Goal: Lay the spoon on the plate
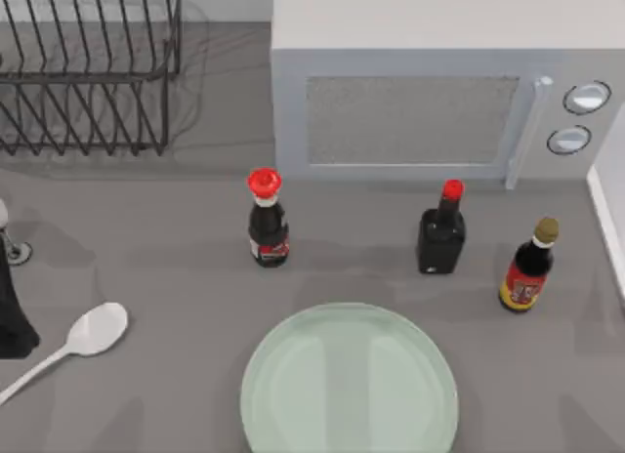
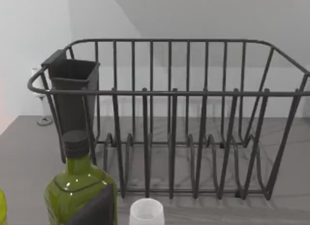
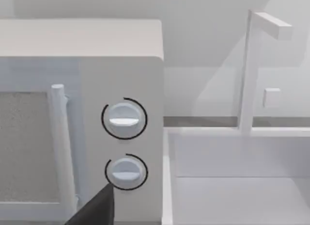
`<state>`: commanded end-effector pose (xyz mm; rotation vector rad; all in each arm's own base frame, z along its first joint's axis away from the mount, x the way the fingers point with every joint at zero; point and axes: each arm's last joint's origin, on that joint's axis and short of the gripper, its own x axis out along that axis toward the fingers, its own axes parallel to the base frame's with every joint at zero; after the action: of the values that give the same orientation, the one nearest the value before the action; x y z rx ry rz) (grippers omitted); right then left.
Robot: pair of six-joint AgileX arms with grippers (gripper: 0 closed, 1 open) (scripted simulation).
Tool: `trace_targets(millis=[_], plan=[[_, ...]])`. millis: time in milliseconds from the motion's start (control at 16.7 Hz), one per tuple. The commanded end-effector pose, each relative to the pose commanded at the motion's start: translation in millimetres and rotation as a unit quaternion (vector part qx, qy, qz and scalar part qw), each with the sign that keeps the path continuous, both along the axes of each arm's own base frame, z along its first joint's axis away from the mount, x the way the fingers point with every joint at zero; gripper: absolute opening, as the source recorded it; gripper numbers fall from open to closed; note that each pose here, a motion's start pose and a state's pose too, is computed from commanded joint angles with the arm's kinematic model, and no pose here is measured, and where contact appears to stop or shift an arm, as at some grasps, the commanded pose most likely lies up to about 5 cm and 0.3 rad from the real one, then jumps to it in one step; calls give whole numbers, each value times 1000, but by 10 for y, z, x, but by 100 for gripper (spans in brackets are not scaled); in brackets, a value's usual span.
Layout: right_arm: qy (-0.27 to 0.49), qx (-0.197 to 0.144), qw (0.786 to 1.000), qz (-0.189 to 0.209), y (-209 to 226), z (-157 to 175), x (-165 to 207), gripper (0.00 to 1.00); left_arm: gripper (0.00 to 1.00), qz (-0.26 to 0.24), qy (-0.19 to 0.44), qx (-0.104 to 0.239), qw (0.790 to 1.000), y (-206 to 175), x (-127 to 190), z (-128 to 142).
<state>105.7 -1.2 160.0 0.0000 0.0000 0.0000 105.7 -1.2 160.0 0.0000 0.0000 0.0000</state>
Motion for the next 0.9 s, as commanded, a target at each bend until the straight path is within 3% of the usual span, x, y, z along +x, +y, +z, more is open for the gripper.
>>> trace_targets(millis=[240, 540, 720, 900], plan=[[0, 0, 1000, 0, 0, 0, 0, 100, 100, 1, 18, 14, 1000, 3, 3, 43], [0, 0, 1000, 0, 0, 0, 0, 100, 100, -13, 164, 104, 981, 10, 105, 258], [0, 0, 1000, 0, 0, 0, 0, 100, 100, -52, 305, 171, 936, 17, 289, 349], [0, 0, 1000, 0, 0, 0, 0, 100, 100, -113, 444, 226, 860, 27, 541, 369]])
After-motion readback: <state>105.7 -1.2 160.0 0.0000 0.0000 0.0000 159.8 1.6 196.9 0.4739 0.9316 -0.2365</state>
